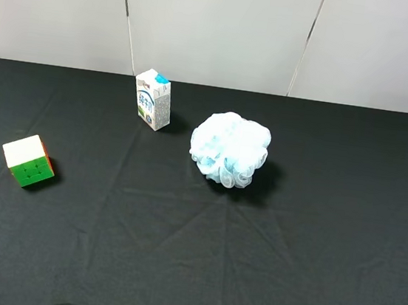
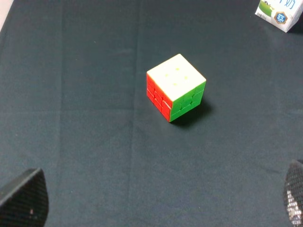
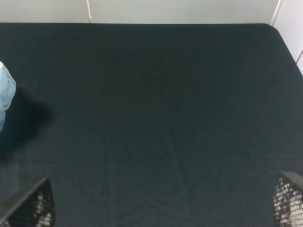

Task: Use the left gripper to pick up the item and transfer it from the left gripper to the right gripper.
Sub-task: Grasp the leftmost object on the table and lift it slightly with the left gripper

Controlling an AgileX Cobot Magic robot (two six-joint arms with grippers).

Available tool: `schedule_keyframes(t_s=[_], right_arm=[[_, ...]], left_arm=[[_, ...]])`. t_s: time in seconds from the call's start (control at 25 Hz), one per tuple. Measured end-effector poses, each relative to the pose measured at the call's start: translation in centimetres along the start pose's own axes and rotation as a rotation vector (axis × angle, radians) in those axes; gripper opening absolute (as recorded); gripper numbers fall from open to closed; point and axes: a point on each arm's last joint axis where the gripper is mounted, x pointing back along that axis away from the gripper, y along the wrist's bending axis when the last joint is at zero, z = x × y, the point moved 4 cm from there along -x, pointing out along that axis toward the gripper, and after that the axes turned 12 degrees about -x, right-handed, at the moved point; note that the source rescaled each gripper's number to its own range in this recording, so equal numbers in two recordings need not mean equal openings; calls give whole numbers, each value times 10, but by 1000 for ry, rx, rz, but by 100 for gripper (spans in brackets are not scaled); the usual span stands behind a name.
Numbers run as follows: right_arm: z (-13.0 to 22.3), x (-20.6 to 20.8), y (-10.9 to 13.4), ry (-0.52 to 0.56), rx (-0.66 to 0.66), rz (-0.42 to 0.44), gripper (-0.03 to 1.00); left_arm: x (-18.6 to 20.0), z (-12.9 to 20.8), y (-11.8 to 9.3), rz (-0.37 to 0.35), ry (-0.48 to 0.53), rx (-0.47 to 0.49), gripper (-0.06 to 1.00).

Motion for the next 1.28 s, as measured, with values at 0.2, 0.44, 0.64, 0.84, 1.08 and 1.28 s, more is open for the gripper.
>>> schedule_keyframes(t_s=[0.2,0.44,0.64,0.84,1.08,1.28], right_arm=[[0,0,0,0,0,0,100],[0,0,0,1,0,0,100],[0,0,0,1,0,0,100],[0,0,0,1,0,0,100],[0,0,0,1,0,0,100],[0,0,0,1,0,0,100]], left_arm=[[0,0,0,0,0,0,100],[0,0,-1,10,-2,4,100],[5,-6,0,2,-40,3,100],[12,-31,5,5,-22,5,100],[-2,-65,13,29,113,83,100],[-38,-79,17,53,299,140,100]])
